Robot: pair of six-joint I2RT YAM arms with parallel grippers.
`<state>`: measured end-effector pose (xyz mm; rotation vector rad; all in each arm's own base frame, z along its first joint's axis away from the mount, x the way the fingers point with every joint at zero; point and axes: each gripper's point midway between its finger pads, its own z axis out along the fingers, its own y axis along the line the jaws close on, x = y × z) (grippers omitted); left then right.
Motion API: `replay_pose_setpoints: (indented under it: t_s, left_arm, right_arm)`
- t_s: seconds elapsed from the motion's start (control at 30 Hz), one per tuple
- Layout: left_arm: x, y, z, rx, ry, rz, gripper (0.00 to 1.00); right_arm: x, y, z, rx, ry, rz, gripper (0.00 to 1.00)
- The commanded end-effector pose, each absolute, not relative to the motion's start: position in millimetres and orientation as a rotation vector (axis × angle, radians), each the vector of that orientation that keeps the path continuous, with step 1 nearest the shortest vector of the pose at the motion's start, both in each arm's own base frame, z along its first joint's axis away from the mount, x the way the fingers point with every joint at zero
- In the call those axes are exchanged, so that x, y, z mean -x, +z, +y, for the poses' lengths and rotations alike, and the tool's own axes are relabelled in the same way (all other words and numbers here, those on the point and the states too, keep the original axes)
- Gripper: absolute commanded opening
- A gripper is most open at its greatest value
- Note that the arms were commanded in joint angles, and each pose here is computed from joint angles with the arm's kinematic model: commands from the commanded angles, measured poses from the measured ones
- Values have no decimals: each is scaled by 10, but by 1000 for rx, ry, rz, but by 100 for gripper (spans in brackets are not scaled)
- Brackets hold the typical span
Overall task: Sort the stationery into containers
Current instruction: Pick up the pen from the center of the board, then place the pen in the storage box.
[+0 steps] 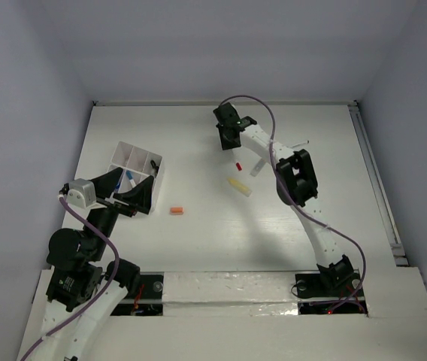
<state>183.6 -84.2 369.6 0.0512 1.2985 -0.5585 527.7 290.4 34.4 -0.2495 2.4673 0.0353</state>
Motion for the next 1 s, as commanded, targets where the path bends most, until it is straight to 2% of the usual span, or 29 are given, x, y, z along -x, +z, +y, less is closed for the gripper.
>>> replay_pose_setpoints:
  t_s: [0.0, 0.1, 0.17, 0.2, 0.23, 0.3, 0.47, 0.57, 0.6, 0.63, 0.7, 0.73, 0.9, 0.97]
  left_arm:
    - [-1793, 3834, -844, -52, -578, 1248, 99]
    - [-1786, 3832, -838, -50, -578, 1247, 99]
    - [-1797, 3833, -823, -44, -571, 1246, 99]
    - [-1794, 3840, -821, -44, -570, 1245, 99]
    - [-1797, 3837, -826, -45, -572, 1246, 99]
    - [-1805, 3828, -826, -45, -569, 1249, 99]
    - [-1818, 3816, -829, -44, -567, 1255, 99]
    - [-1819, 3817, -835, -47, -569, 1255, 99]
    - [-1817, 3817, -838, -47, -571, 1256, 99]
    - [-1828, 3818, -823, -41, -563, 1255, 99]
    - [-1829, 3815, -830, -43, -566, 1257, 99]
    - [-1839, 3807, -837, -45, -566, 1261, 99]
    - [-1848, 3814, -820, -40, -557, 1259, 99]
    - [-1839, 3830, -797, -33, -552, 1251, 99]
  right_arm:
    - [-5056, 39, 2817, 361, -23, 2573, 32]
    - [-5005, 5, 2767, 399, -49, 2590, 35]
    - [-5004, 21, 2771, 421, -45, 2584, 25]
    - [-5017, 26, 2769, 420, -48, 2579, 12]
    - [-5034, 41, 2770, 418, -51, 2570, 6]
    - [-5153, 179, 2770, 421, -66, 2501, 0]
    - [-5501, 790, 2864, 402, -27, 2240, 0]
    - [-5530, 1618, 3178, 354, 208, 2032, 0]
    - [-5428, 1588, 3217, 358, 270, 2030, 0]
    - [-5375, 2128, 3364, 335, 379, 1894, 0]
    - [-4999, 2248, 3768, 399, 535, 1827, 0]
    - [-4881, 2608, 3932, 399, 603, 1711, 0]
    - [-4034, 2999, 4878, 478, 984, 1525, 0]
    - [-3853, 3122, 5127, 472, 1108, 1446, 0]
